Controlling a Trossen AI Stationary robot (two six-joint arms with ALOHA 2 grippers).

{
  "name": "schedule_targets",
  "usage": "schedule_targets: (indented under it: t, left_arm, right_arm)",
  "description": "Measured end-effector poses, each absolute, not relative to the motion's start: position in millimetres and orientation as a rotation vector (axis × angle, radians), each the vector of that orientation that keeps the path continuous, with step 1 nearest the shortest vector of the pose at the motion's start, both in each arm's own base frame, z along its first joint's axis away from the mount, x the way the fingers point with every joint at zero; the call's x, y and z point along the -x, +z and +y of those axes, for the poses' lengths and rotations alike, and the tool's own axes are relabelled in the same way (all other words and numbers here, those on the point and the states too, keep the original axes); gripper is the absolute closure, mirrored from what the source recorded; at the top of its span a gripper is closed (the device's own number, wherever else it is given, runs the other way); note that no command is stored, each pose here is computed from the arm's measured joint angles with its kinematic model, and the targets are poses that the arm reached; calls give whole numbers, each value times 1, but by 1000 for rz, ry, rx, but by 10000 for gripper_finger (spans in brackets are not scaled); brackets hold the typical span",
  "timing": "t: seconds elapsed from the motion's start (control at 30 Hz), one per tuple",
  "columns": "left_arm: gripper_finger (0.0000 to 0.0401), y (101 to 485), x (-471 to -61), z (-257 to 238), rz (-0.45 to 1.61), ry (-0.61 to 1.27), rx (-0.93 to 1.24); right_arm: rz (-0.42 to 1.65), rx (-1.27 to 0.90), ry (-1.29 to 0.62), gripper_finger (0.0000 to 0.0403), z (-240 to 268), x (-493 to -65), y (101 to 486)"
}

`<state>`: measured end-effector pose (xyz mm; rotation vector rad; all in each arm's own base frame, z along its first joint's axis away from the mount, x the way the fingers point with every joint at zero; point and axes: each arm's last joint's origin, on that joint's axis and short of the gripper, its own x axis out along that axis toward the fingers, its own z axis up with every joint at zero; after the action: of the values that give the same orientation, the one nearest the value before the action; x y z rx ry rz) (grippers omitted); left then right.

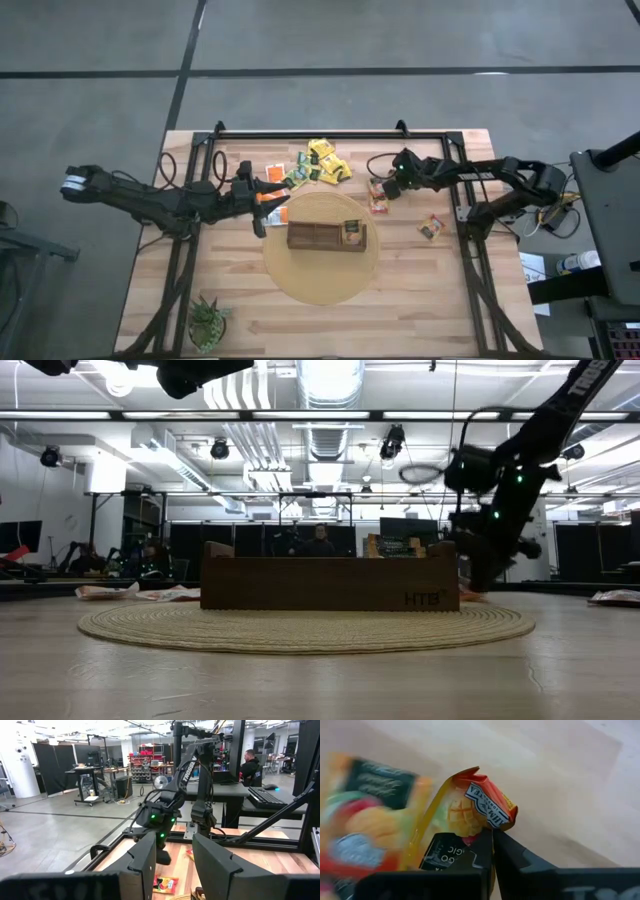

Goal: Pick & Place Tea
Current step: Put the orange and green tea bag into the wooden organizer

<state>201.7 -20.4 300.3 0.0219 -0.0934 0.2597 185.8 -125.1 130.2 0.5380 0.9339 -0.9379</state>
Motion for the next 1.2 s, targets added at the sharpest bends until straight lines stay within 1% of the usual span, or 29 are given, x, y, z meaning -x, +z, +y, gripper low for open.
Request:
schedule_targets:
  t: [0.33, 0.47, 0.6, 0.8, 0.93, 1.1, 1.2]
  left_arm:
    - [277, 300, -202, -20, -94, 260, -22]
    - [277, 301, -202, -20, -97, 259, -21]
    - [277, 301, -202, -20, -102, 260, -18]
    - [277, 298, -207, -21, -105, 260, -16]
    - [277, 298, -217, -23, -151, 262, -13]
    - [277, 297, -232, -25, -141, 263, -32]
    - [277, 299, -243, -27, -129, 264, -44]
  right_arm:
    - [640, -262, -655, 395, -78, -197, 200]
    - [582, -95, -495, 395, -51, -198, 217]
    - [554, 74, -359, 395, -27, -198, 226]
    - [508, 310, -367, 395, -3, -202, 232]
    - [530, 534, -369, 394, 12, -207, 230]
    - [564, 815, -605, 394, 31, -216, 227]
    - [582, 964, -707, 394, 44, -223, 227]
